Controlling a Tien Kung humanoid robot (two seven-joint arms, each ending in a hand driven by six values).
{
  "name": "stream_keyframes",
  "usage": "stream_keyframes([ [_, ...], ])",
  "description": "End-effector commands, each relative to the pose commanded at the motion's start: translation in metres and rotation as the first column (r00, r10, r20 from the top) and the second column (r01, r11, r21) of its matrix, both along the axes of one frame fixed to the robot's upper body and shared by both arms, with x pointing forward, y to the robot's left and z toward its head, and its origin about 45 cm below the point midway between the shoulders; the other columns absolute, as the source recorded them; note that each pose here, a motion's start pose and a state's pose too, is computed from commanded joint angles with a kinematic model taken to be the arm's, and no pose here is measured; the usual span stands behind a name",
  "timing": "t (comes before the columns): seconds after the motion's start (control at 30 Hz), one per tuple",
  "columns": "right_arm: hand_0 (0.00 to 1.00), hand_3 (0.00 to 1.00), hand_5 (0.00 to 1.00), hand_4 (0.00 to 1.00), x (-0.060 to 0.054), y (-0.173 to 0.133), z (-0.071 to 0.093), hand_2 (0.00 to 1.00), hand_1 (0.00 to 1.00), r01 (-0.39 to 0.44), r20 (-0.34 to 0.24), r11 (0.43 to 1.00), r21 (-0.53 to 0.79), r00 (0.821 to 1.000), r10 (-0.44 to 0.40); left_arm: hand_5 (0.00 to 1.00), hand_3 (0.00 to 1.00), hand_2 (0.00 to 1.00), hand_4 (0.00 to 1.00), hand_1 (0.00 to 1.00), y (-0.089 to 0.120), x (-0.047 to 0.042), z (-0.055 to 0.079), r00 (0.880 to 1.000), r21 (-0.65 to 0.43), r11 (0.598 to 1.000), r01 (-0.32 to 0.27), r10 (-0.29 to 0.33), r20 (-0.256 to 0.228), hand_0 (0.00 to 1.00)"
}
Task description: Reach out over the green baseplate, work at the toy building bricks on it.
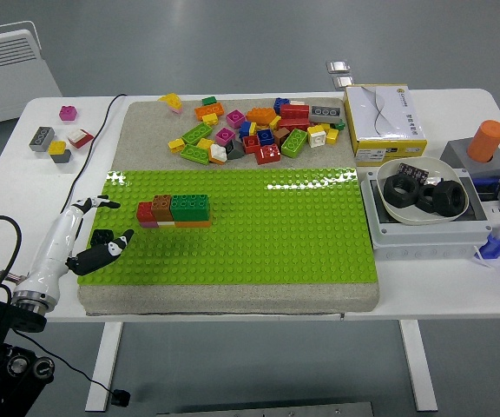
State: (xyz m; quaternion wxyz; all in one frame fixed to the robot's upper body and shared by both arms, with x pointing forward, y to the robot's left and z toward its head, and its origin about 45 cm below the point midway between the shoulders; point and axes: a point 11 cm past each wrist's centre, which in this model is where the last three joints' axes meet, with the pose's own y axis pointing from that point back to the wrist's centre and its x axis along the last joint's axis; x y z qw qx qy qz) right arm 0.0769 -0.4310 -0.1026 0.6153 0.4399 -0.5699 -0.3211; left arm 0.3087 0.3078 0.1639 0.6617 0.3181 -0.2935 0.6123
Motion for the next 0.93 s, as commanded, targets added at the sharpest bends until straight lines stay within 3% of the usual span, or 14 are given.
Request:
stream_keyframes([
  [0.03,0.513,0.787,0.845,0.764,0.000,0.000,0.000,0.797,0.717,-0.002,0.000,1.000,0.000,1.000,0.002,0.200,0.701,0.782,0.756,0.788,0.006,0.0020,0.000,1.000,0.029,1.000,0.001,-0.001,-0.014,0.821],
  [0.07,0.513,0.784,0.833,0.772,0.000,0.000,0.000,0.778,0.716,-0.002,-0.001,1.000,-0.001,1.000,0.002,0.122,0.797,0.850,0.783,0.864,0.011,0.0039,0.000,1.000,0.059,0.998,0.004,-0.002,-0.029,0.867],
  [0.23,0.513,0.784,0.833,0.772,-0.001,0.000,0.000,0.778,0.716,0.008,-0.002,1.000,-0.003,1.000,-0.008,0.122,0.797,0.850,0.783,0.864,0.029,0.0140,-0.002,0.994,0.187,0.982,0.020,0.001,-0.112,0.867],
  [0.27,0.513,0.784,0.831,0.784,-0.001,0.000,0.000,0.773,0.716,0.012,-0.002,1.000,-0.003,1.000,-0.012,0.002,0.806,0.917,0.689,0.919,0.031,0.0161,-0.003,0.992,0.204,0.979,0.022,0.003,-0.125,0.902],
  [0.5,0.514,0.779,0.853,0.784,0.001,0.002,0.000,0.747,0.713,0.022,0.003,1.000,0.001,1.000,-0.022,0.002,0.804,0.931,0.665,0.934,0.032,0.0249,-0.004,0.985,0.236,0.971,0.035,0.006,-0.172,0.911],
  [0.93,0.514,0.776,0.864,0.787,0.005,0.000,0.001,0.739,0.710,0.034,0.012,0.999,0.002,0.999,-0.034,0.002,0.770,0.946,0.656,0.950,0.021,0.0318,-0.007,0.973,0.247,0.966,0.081,-0.023,-0.228,0.935],
])
